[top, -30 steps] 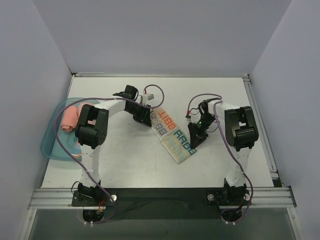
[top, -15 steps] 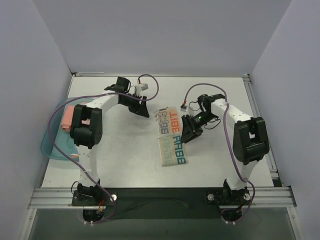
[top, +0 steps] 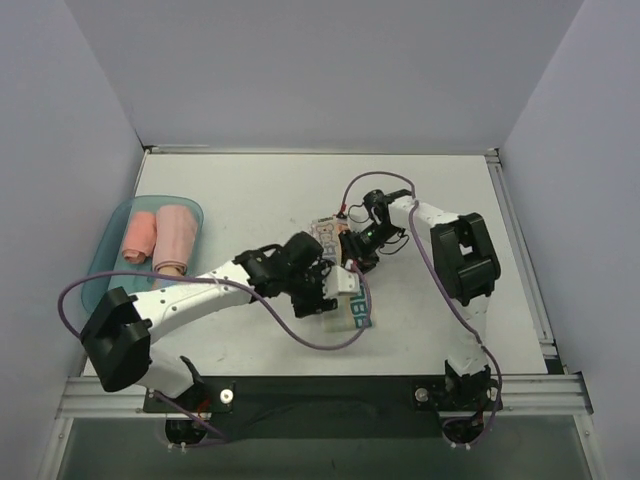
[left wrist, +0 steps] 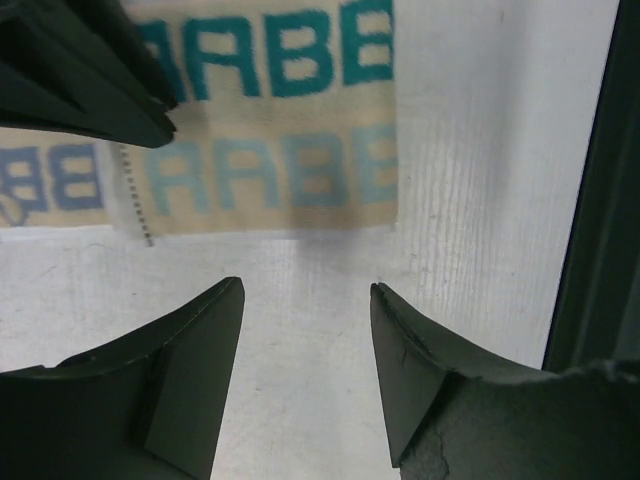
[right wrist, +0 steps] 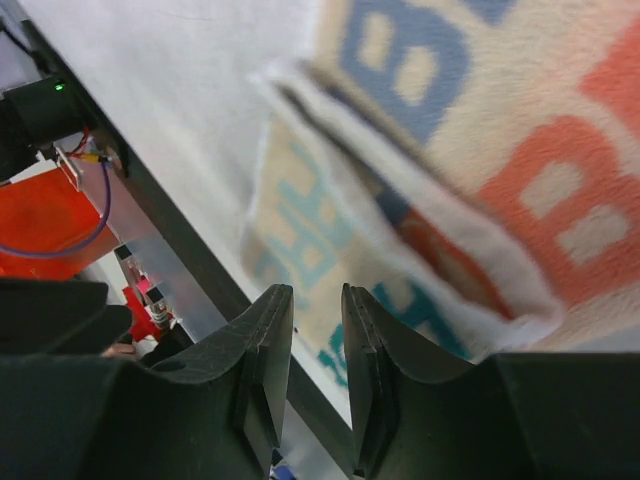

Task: Roll the towels
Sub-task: Roll the towel

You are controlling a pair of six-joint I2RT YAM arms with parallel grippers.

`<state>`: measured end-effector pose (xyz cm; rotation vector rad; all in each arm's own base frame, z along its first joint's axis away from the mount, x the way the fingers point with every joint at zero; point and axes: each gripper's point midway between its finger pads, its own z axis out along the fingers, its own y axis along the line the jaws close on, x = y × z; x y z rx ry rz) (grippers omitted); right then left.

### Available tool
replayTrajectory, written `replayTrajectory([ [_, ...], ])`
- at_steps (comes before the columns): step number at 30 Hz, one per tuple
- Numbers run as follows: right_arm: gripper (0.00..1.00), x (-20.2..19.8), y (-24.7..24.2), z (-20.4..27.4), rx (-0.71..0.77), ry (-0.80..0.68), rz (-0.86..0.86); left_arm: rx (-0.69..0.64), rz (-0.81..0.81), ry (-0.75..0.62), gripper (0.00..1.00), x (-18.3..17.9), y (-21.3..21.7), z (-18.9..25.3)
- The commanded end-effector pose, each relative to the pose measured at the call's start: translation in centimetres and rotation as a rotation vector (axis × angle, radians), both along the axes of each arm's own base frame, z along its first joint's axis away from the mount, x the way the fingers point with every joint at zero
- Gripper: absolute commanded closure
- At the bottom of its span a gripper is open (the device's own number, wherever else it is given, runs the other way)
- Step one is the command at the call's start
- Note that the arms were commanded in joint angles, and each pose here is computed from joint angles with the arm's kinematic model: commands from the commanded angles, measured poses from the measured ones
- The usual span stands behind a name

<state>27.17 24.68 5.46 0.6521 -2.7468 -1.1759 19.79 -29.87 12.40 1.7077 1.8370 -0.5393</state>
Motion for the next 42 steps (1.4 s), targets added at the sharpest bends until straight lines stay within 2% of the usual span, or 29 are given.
replayTrajectory([
  [1,0.73,-0.8,-1.2,-2.7,-0.073,0.08,-0.029,0.149,-0.032,-0.154,0.36,0.4,0.0,-2.0],
  [9,0.76,-1.0,-1.5,-4.2,-0.107,0.109,-0.04,0.214,-0.137,-0.147,0.38,-3.0,-3.8,-5.8],
  [17,0.76,-0.9,-1.6,-4.4,-0.112,0.117,-0.047,0.237,-0.123,-0.131,0.41,-3.1,-4.8,-9.0],
  [19,0.76,-0.9,-1.6,-4.4,-0.112,0.116,-0.046,0.257,-0.128,-0.121,0.47,-3.3,-4.4,-9.9],
  [20,0.76,-1.0,-1.6,-4.4,-0.111,0.115,-0.044,0.257,-0.132,-0.114,0.55,-3.4,-4.3,-10.1],
  [23,0.76,-1.2,-1.7,-4.2,-0.111,0.114,-0.041,0.285,-0.147,-0.085,0.73,-4.2,-3.1,-10.8],
  [26,0.77,-1.6,-1.8,-3.8,-0.106,0.105,-0.035,0.28,-0.17,-0.022,0.81,-5.4,-2.0,-10.6],
  [27,0.77,-1.7,-1.8,-3.3,-0.094,0.094,-0.029,0.261,-0.192,0.019,0.89,-6.2,-2.0,-10.4],
  [30,0.78,-2.4,-1.7,-2.7,-0.068,0.097,-0.021,0.232,-0.202,0.088,1.0,-7.0,-1.3,-9.2],
  [35,0.77,-2.3,-1.2,0.0,-0.012,0.042,-0.015,0.136,-0.231,0.246,1.0,-8.7,-1.4,-6.2],
  [39,0.76,-0.5,-0.8,2.7,0.019,-0.036,-0.029,0.066,-0.211,0.335,1.0,-7.9,-1.9,-3.8],
  [42,0.76,0.6,-1.0,2.7,-0.006,-0.072,-0.034,0.034,-0.2,0.415,1.0,-7.6,-2.0,-2.9],
])
